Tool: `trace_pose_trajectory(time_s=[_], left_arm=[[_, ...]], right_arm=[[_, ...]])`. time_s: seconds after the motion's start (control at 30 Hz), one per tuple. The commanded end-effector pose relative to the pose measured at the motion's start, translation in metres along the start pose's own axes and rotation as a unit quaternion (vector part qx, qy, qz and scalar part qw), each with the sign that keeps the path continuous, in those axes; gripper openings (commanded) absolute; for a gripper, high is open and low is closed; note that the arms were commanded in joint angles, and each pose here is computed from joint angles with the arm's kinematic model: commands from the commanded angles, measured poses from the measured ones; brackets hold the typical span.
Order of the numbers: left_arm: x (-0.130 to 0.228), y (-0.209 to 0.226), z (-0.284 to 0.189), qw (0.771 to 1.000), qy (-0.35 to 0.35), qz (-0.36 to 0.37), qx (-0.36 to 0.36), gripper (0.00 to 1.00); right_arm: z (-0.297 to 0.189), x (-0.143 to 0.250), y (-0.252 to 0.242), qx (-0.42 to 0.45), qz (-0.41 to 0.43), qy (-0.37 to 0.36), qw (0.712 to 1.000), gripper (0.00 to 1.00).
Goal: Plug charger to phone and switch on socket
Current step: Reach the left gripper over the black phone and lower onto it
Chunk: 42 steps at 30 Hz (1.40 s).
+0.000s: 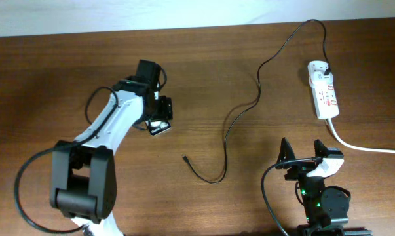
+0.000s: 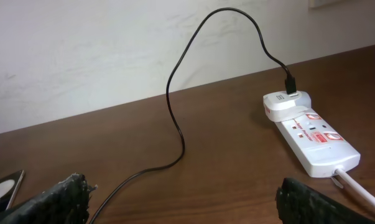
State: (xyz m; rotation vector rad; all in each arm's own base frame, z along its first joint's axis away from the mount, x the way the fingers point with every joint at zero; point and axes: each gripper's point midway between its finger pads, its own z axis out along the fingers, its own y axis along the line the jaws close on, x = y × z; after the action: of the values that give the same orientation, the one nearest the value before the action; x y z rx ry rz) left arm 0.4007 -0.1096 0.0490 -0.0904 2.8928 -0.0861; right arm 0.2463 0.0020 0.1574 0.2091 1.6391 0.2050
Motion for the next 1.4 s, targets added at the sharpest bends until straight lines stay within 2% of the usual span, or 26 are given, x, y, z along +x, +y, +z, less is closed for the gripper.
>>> trace_pose_trajectory(time_s=[0.0, 0.1, 0.17, 0.37, 0.5, 0.63, 0.7, 0.77, 0.87, 1.1, 1.37], left_arm=[[0.001, 0.013, 0.021, 0.998, 0.001, -0.041, -0.048, 0.74], [0.001, 0.014, 0.036, 0.998, 0.004, -0.041, -0.052, 0.79], [0.004, 0.014, 0.05, 0.998, 0.013, -0.04, -0.056, 0.99], [0.01, 0.017, 0.061, 0.997, 0.026, -0.043, -0.061, 1.0], [0.02, -0.005, 0.065, 0.997, 0.058, -0.046, -0.001, 0.98], [0.02, -0.005, 0.066, 0.997, 0.056, -0.046, 0.0, 0.98], [0.02, -0.005, 0.067, 0.997, 0.057, -0.046, -0.001, 0.85], [0.022, -0.005, 0.067, 0.997, 0.061, -0.045, -0.002, 0.84], [0.027, -0.006, 0.066, 0.997, 0.069, -0.042, -0.004, 0.73], [0.05, -0.016, 0.063, 0.994, 0.104, -0.02, -0.015, 0.72], [0.116, -0.037, 0.045, 0.977, 0.199, 0.048, -0.055, 0.73]], right_arm=[[0.0, 0.003, 0.0, -0.002, -0.001, 0.002, 1.0, 0.99], [0.0, 0.003, 0.0, -0.002, -0.002, 0.002, 1.0, 0.99], [0.0, 0.003, 0.0, -0.002, -0.002, 0.002, 1.0, 0.99], [0.0, 0.003, 0.0, -0.002, -0.001, 0.002, 1.0, 0.99], [0.0, 0.003, 0.0, -0.002, -0.002, 0.002, 1.0, 0.99], [0.0, 0.003, 0.0, -0.002, -0.001, 0.003, 1.0, 0.99], [0.0, 0.003, 0.0, -0.002, -0.001, 0.002, 1.0, 0.99], [0.0, 0.003, 0.0, -0.002, -0.001, 0.002, 1.0, 0.99], [0.0, 0.003, 0.0, -0.002, -0.002, 0.002, 1.0, 0.99], [0.0, 0.003, 0.0, -0.002, -0.001, 0.002, 1.0, 0.99], [0.0, 0.003, 0.0, -0.002, -0.001, 0.003, 1.0, 0.99]])
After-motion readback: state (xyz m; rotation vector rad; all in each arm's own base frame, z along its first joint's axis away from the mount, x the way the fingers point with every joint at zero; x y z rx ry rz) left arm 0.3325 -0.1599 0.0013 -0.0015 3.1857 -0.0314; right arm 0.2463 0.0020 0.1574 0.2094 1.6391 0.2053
